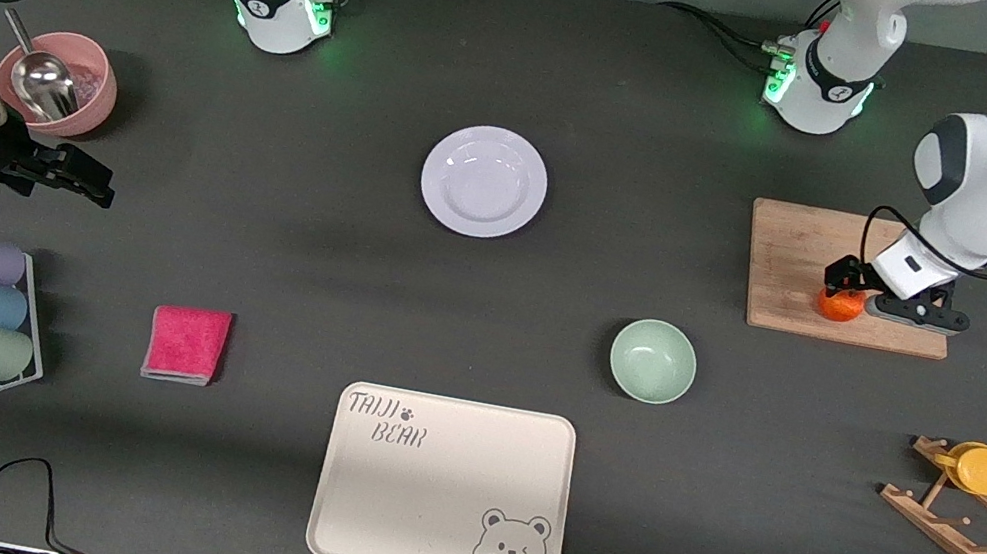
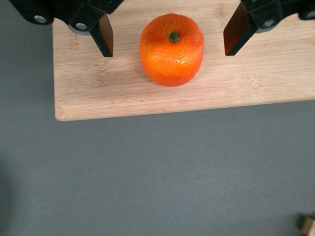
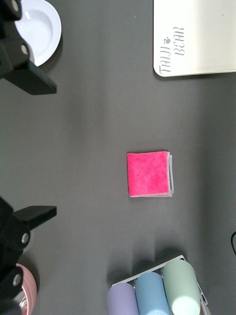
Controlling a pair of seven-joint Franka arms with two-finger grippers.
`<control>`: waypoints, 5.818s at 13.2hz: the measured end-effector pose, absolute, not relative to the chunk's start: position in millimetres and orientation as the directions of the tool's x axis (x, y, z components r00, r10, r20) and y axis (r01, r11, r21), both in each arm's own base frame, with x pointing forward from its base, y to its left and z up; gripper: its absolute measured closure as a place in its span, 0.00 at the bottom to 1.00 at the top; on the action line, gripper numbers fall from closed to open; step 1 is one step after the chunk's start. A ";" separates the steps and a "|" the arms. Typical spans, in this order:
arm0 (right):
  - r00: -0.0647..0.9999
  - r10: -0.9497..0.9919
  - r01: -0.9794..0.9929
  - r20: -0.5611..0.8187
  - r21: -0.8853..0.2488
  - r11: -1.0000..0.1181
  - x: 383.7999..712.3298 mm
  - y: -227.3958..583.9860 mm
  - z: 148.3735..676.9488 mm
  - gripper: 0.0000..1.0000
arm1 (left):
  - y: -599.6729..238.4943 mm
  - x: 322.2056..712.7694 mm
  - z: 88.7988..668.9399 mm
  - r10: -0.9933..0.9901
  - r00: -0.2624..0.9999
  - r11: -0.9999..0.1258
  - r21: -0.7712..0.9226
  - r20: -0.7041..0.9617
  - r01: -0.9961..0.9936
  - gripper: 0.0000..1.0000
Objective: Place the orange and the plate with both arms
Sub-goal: 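Close the left gripper on the orange and lift it, then carry the orange to the white plate while the right gripper approaches, then lower the orange onto the white plate and open the left gripper, then withdraw the left gripper while the right gripper reaches the plate rim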
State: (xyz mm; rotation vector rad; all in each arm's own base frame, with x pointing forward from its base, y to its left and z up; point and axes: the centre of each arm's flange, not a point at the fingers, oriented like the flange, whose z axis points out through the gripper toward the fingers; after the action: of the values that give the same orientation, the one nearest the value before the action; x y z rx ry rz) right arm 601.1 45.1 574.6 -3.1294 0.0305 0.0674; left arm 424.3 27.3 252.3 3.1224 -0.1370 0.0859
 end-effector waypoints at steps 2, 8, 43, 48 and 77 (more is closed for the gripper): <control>0.999 -0.020 -0.020 -0.045 -0.011 -1.000 601.1 45.0 574.2 0.00 | 27.3 421.8 237.2 -0.085 0.994 -0.996 0.012 0.068 -0.086 0.00; 0.999 -0.020 -0.021 -0.046 -0.010 -1.000 601.3 44.9 573.6 0.00 | 27.6 421.0 214.5 -0.082 0.993 -0.996 0.013 0.082 -0.083 0.02; 0.965 0.079 -0.133 -0.249 -0.727 -0.674 582.8 136.5 375.1 0.00 | -551.6 292.3 275.4 0.311 0.950 -0.949 0.045 0.006 0.311 0.34; 0.992 0.117 0.027 -0.054 -0.799 -0.601 565.1 120.4 325.6 0.00 | -567.0 290.9 228.1 0.365 0.931 -0.930 0.041 0.011 0.364 0.34; 0.999 -0.032 0.009 0.020 -0.945 -0.327 344.3 193.0 109.9 0.00 | -24.6 550.7 571.8 0.036 0.997 -0.999 0.005 -0.074 0.037 0.00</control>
State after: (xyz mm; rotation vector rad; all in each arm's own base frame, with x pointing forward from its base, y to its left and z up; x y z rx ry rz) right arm 344.3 193.0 109.9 -1.9040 0.0168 -0.0408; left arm 550.7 -24.6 571.8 3.1330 0.0569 -0.1163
